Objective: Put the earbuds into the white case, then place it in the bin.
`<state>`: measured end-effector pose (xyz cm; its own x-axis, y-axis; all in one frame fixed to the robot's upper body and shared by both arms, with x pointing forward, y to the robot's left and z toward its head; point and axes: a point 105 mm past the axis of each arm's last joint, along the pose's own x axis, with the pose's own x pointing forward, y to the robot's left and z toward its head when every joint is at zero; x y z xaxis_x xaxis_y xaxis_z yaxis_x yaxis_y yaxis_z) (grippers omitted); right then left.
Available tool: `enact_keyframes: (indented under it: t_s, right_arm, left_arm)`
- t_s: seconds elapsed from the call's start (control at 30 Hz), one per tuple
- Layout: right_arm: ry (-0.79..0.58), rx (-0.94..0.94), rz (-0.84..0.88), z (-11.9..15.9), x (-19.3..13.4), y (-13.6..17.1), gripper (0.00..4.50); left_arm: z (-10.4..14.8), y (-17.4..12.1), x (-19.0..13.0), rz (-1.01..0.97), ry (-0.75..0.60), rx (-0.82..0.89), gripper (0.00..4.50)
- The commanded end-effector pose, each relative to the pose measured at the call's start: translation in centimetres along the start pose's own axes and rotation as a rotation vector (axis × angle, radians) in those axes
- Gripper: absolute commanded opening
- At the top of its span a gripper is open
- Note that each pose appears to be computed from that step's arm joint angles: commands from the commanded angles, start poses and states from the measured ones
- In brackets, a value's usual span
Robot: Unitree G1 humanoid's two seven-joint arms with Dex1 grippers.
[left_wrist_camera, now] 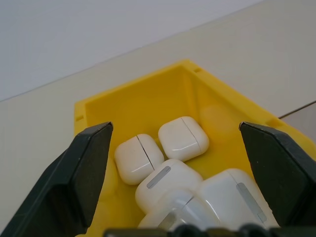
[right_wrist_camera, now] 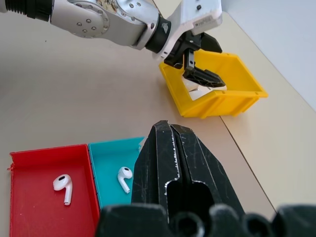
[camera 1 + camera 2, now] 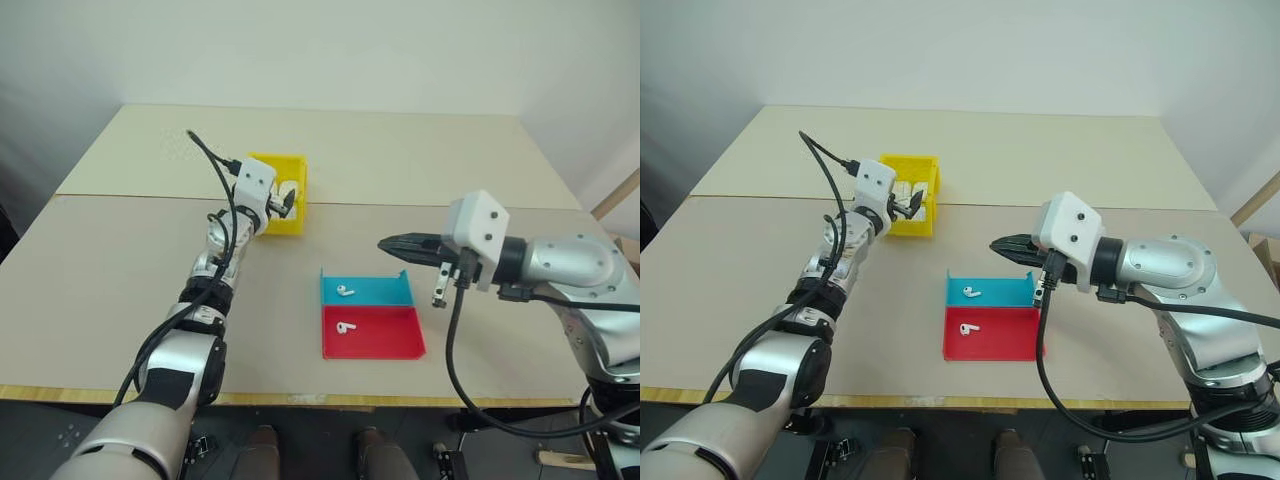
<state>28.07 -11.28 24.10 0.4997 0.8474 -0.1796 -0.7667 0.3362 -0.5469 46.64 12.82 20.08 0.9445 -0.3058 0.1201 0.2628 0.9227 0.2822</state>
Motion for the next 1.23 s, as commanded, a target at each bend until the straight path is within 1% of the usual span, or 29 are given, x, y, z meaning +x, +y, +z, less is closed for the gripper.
enact_keyframes:
  t_s: [0.03, 0.17, 0.23, 0.3, 0.37, 0.5, 0.6, 0.73, 0.9, 1.03, 1.17, 1.23]
  right_arm:
    - [-0.016, -0.044, -0.031, 1.0, -0.8, -0.4, 0.0]
    - [-0.021, -0.042, -0.025, 1.0, -1.1, -0.3, 0.0]
    - [-0.028, -0.03, 0.028, 0.8, -2.2, 0.0, 0.0]
    - [-0.01, -0.031, 0.073, 0.3, -3.3, 0.2, 0.0]
    - [0.01, -0.033, 0.112, -0.5, -4.7, 0.0, 0.0]
    - [0.043, -0.022, 0.145, -2.0, -7.3, -0.8, 0.0]
    - [0.09, -0.036, 0.213, -3.2, -9.3, -0.5, 0.0]
    - [0.123, -0.029, 0.243, -4.2, -11.0, -1.0, 0.0]
    - [0.155, -0.003, 0.264, -5.3, -12.6, -1.7, 0.0]
    - [0.179, -0.013, 0.275, -5.8, -13.3, -2.0, 0.0]
    - [0.182, -0.023, 0.276, -6.1, -13.3, -2.3, 0.0]
    - [0.18, -0.025, 0.276, -6.2, -13.1, -2.4, 0.0]
  left_arm:
    - [3.9, 0.6, -1.4, -0.055, -0.152, -0.069, 4.44]
    - [4.8, -0.4, -4.7, -0.184, -0.21, -0.047, 4.44]
    - [4.7, -1.7, -8.7, -0.35, -0.235, 0.001, 4.44]
    - [4.4, -2.8, -11.8, -0.472, -0.205, 0.003, 4.44]
    - [4.3, -3.0, -14.0, -0.508, -0.166, 0.023, 4.44]
    - [4.4, -2.9, -17.4, -0.527, -0.117, -0.01, 4.44]
    - [4.2, -2.5, -20.4, -0.562, -0.084, -0.053, 4.44]
    - [3.9, -1.8, -23.4, -0.579, -0.042, -0.078, 4.44]
    - [4.3, -1.0, -26.2, -0.596, -0.026, -0.094, 4.44]
    - [4.7, -1.0, -27.0, -0.608, -0.019, -0.088, 4.44]
    - [4.6, -1.0, -27.1, -0.603, -0.002, -0.077, 4.44]
    - [4.6, -1.1, -27.1, -0.608, 0.011, -0.101, 4.44]
